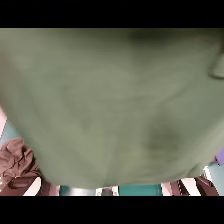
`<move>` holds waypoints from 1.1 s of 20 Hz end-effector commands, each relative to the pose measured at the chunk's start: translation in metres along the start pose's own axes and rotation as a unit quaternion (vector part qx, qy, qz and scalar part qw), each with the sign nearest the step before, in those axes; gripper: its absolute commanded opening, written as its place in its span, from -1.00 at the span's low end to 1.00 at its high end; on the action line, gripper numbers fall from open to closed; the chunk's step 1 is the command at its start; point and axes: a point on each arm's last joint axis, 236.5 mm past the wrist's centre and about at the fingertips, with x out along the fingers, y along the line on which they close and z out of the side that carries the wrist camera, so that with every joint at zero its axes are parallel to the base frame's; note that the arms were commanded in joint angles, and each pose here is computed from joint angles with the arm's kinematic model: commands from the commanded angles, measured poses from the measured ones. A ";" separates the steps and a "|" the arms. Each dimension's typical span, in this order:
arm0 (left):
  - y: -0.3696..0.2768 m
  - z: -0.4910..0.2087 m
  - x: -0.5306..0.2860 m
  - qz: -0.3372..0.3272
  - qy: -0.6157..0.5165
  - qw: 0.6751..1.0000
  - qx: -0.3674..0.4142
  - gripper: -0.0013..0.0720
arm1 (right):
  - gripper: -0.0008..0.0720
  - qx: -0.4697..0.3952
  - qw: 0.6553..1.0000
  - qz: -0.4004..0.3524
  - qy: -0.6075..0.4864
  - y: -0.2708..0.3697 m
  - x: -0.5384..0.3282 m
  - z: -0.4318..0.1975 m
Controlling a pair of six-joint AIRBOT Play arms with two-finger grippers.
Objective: Fold the shirts.
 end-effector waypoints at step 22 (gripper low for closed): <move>0.147 -0.327 0.311 0.008 0.239 0.943 -0.231 -0.89 | -0.92 0.264 0.916 0.007 0.303 -0.217 0.281 -0.362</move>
